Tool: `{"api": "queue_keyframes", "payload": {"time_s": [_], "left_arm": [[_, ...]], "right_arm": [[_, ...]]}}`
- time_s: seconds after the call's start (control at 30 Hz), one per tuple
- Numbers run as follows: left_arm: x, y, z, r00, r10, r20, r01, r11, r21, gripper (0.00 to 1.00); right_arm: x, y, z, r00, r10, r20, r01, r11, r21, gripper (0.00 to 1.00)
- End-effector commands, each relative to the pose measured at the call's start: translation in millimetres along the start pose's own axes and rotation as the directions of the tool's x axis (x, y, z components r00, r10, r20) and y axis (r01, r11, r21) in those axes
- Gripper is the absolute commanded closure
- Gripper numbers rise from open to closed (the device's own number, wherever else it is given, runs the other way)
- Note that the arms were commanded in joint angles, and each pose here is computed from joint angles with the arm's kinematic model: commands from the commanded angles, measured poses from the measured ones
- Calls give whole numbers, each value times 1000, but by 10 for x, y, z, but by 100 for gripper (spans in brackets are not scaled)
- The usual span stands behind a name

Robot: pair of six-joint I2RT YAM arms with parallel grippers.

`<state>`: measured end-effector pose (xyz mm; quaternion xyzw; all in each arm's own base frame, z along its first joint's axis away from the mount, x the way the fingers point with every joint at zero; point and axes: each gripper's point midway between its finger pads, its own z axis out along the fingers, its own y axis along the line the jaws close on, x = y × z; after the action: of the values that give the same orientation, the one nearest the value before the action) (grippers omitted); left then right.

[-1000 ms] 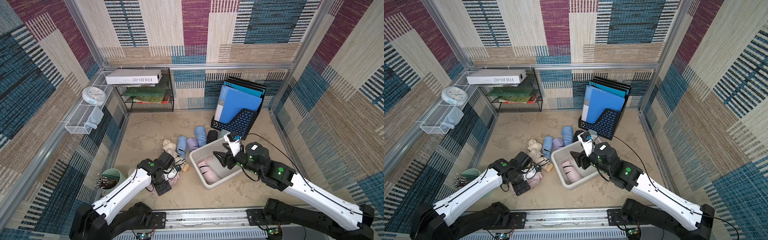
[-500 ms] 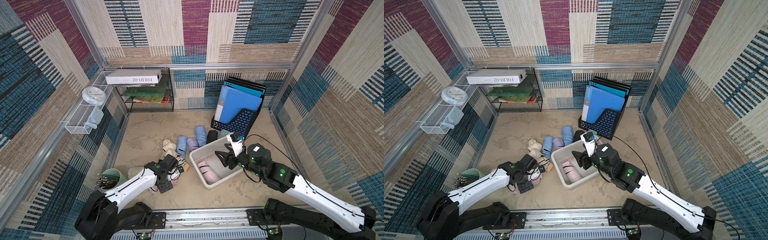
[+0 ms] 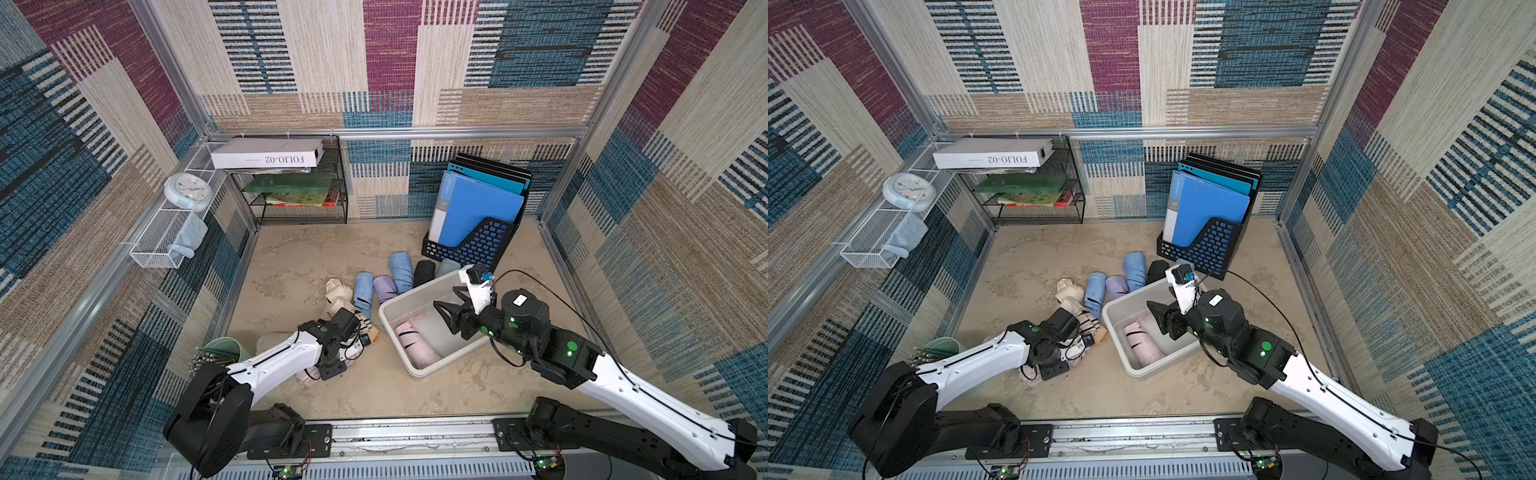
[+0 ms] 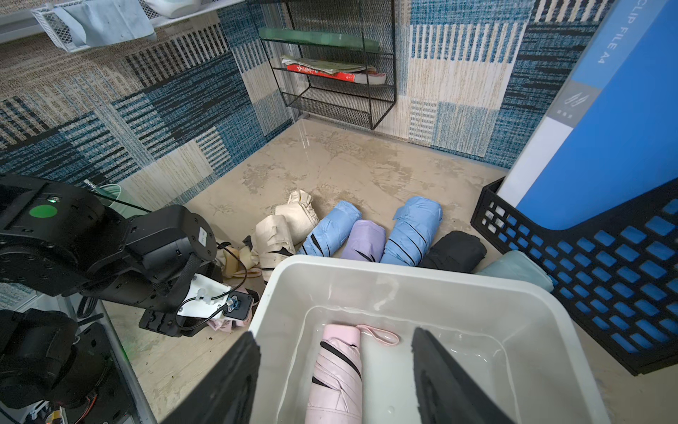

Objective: Put the umbrella into the storage box
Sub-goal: Pick up the umbrella from the center of the board.

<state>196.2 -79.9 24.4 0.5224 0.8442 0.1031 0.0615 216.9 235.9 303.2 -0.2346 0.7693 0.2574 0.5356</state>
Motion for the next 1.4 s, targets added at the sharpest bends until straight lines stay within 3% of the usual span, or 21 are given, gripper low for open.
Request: {"api": "queue_keyframes", "payload": {"time_s": [0.0, 0.27, 0.4, 0.47, 0.57, 0.67, 0.8, 0.93, 1.03, 1.1, 1.37], "left_arm": [[-24, -24, -47, 1000, -7, 19, 7, 1000, 15, 53], [-62, -23, -346, 992, -65, 106, 63, 998, 20, 61], [-174, 35, -643, 965, -123, 232, 124, 992, 8, 62], [-269, 91, -869, 931, -170, 322, 177, 984, 10, 62], [-476, 188, -1283, 836, -255, 486, 266, 963, 48, 62], [-685, 321, -1716, 685, -342, 643, 357, 927, 112, 61], [-918, 424, -2138, 483, -443, 756, 412, 876, 250, 59], [-1133, 444, -2431, 342, -494, 799, 371, 852, 368, 59], [-1230, 455, -2591, 268, -514, 815, 338, 842, 419, 59], [-1270, 444, -2654, 241, -513, 824, 312, 845, 435, 58], [-1359, 406, -2754, 208, -500, 841, 249, 858, 449, 58]], "right_arm": [[-4, -36, -27, 1000, 3, 8, -3, 1000, 17, 30], [5, -29, -45, 1000, 4, 9, -4, 1000, 11, 30], [-7, -31, -51, 1000, 11, 14, -11, 1000, 11, 30], [-27, -19, -51, 1000, 18, 17, -18, 1000, 6, 30], [-91, 13, -50, 999, 33, 28, -33, 999, -8, 30], [-171, 69, -47, 998, 55, 36, -53, 998, -34, 30], [-277, 218, -3, 994, 102, 37, -97, 990, -107, 29], [-384, 392, 53, 985, 161, 66, -145, 969, -201, 28], [-425, 514, 119, 976, 202, 76, -176, 948, -263, 28], [-436, 591, 179, 975, 213, 70, -184, 938, -294, 28], [-524, 871, 419, 960, 276, 53, -234, 889, -394, 27]]}}
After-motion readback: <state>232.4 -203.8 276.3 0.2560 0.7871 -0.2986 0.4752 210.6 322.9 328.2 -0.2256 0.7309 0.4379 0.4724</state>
